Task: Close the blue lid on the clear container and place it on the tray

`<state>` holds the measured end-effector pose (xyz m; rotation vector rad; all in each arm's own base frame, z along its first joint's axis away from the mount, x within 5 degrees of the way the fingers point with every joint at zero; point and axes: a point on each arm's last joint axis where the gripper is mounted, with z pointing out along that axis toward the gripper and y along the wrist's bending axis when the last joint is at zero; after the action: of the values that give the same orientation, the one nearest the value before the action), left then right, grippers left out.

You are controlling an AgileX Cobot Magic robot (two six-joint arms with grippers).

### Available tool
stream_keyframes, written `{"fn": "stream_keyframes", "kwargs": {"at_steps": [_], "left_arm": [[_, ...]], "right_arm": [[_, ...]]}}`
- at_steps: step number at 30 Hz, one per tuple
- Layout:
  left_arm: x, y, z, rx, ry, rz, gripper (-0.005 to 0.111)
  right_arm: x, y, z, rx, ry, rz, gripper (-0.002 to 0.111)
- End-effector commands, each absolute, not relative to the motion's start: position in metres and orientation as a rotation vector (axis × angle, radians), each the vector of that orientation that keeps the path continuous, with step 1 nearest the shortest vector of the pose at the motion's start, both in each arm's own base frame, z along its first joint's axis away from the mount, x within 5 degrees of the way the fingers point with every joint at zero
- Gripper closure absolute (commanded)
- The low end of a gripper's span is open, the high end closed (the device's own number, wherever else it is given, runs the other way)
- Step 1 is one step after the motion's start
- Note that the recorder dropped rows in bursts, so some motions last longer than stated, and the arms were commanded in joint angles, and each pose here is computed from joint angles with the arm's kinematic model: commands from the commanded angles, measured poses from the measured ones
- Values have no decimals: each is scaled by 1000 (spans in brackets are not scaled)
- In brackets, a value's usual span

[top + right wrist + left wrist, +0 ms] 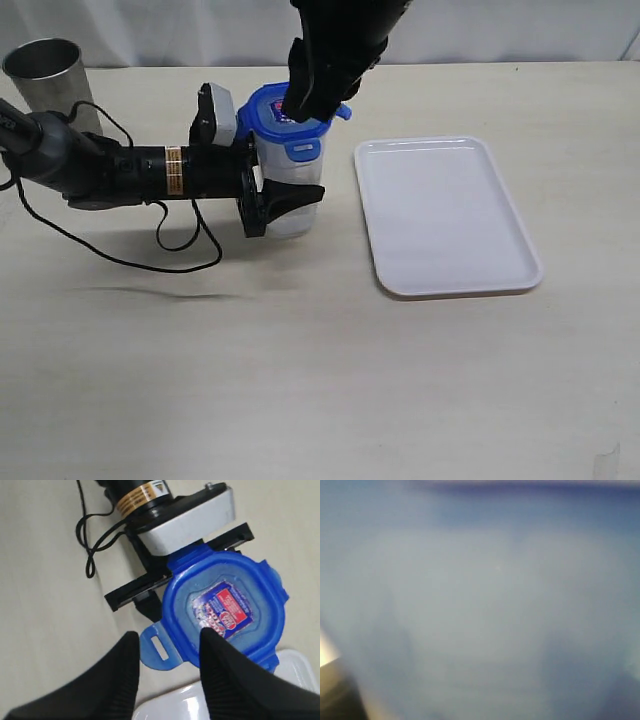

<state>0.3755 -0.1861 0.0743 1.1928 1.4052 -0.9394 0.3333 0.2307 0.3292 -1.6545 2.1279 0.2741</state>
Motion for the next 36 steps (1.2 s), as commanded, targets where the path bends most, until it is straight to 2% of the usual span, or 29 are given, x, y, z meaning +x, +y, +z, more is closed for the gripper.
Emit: {"fn": "stream_keyframes", "kwargs": {"at_steps": [1,10,17,28,36], "left_arm": [[373,-186,80,1202,1367,-974,107],[372,-186,80,1217,1365,-977,107],[372,-186,80,1215,1365,-977,107],[372,-186,80,1215,1365,-977,107],[372,-186,80,1217,1365,-977,107]], "right_arm": [[327,234,331,-1820,2008,203,70],[322,241,310,-1992,1982,35,70],[316,254,289,-2025,1918,-204,70],[320,258,286,-1985,1904,-201,70],[322,260,259,-2080,1895,-207,70]]}}
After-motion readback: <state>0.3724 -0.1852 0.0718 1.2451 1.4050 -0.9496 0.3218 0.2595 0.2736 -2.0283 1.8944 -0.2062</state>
